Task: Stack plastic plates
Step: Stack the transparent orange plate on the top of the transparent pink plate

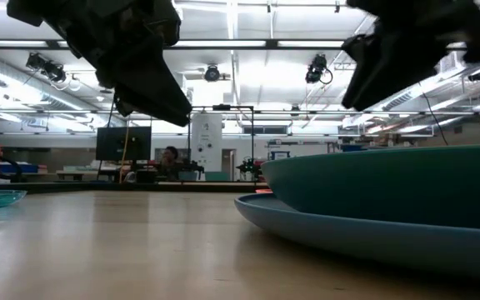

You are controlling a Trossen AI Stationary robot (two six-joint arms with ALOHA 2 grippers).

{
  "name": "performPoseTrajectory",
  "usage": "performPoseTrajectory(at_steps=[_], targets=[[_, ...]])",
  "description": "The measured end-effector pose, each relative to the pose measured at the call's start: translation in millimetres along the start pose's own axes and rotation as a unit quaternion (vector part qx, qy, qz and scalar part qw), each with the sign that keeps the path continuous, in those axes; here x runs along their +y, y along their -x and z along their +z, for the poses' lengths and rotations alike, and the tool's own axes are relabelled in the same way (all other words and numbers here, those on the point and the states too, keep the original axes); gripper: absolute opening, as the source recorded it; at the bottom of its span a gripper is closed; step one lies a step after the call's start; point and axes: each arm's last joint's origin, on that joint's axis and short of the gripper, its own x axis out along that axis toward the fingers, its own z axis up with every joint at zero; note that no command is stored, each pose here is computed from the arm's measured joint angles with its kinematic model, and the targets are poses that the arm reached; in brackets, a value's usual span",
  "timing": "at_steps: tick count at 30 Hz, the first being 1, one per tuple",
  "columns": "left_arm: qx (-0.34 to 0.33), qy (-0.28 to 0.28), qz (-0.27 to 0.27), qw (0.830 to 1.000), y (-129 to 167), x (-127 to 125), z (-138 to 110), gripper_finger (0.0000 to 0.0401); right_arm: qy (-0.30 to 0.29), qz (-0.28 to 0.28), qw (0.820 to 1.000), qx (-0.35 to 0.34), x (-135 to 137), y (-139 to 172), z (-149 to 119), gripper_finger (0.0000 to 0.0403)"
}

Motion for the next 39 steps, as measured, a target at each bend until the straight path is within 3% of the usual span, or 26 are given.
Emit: performPoseTrajectory(at_steps=[14,19,27,39], targets=[[0.013,-0.003,-0.020,1.000,6,-12,-10,0.0156,0.073,-0.040,0.994,0.069,-39,-45,-8,0.0121],[0.017,0.002,-0.023,1.000,8,-15,-12,0.0156,0.061,0.004,0.997,0.041,-48,-55,-15,0.0144],[0.022,0.004,-0.036,0.999,12,-23,-18,0.0156,0.081,-0.045,0.996,-0.001,-52,-69,-45,0.0180],[0.020,0.009,-0.036,0.999,11,-22,-17,0.0156,0.080,-0.051,0.995,0.010,-60,-78,-70,0.0183]])
